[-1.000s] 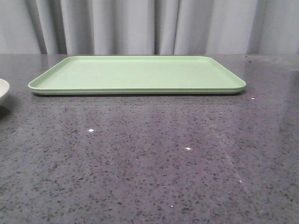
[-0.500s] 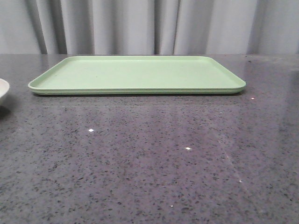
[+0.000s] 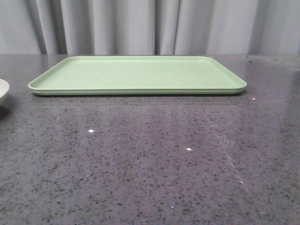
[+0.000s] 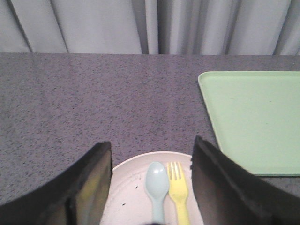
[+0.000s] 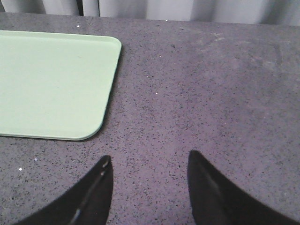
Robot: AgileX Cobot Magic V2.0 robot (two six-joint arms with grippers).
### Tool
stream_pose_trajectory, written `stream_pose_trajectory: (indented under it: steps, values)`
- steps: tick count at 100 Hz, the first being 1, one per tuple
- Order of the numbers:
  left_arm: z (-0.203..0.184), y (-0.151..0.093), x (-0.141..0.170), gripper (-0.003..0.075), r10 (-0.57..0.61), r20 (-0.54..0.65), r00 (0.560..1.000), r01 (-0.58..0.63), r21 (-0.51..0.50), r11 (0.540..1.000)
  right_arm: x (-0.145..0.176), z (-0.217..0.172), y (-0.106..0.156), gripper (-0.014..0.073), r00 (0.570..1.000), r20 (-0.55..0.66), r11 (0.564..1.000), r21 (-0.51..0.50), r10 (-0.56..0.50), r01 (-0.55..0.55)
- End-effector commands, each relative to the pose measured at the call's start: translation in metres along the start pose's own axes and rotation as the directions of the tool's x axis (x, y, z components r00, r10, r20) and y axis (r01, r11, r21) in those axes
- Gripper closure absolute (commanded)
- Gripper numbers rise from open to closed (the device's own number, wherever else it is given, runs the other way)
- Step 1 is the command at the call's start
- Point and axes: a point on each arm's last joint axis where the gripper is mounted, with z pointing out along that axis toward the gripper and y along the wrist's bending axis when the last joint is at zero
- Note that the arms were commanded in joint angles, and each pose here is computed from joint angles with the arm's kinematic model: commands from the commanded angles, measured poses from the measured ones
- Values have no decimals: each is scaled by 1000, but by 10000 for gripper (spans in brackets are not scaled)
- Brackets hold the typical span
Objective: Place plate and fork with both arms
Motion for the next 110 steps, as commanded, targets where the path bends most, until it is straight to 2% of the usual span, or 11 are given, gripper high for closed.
stream_pose_trajectory:
  steps: [1, 12, 24, 42, 55, 68, 83, 110]
  values:
    - [-3, 4, -18, 332, 3, 56, 998, -1, -39, 999, -18, -6, 0, 211, 993, 114, 1000, 11, -14, 13]
    - [-1, 15, -24, 332, -21, -22, 1000, 18, -131, 991, -18, -6, 0, 211, 993, 115, 1000, 11, -14, 13]
    - [6, 25, -34, 332, -53, -55, 997, 41, -202, 978, -18, -6, 0, 211, 993, 117, 1000, 11, -14, 13]
    - [30, 32, -40, 332, -80, -184, 980, 37, -223, 974, -18, -6, 0, 211, 993, 119, 1000, 11, -14, 13]
    - [57, 39, -36, 332, -105, -341, 934, 23, -237, 971, -18, -6, 0, 211, 993, 119, 1000, 11, -14, 13]
    - [81, 44, -31, 332, -119, -446, 887, 7, -244, 970, -18, -6, 0, 211, 993, 119, 1000, 11, -14, 13]
    - [105, 52, -19, 332, -125, -570, 812, -32, -258, 966, -18, -6, 0, 211, 993, 119, 1000, 11, -14, 13]
    - [136, 58, 2, 333, -143, -676, 723, -47, -255, 966, -18, -6, 0, 211, 993, 119, 1000, 11, -14, 13]
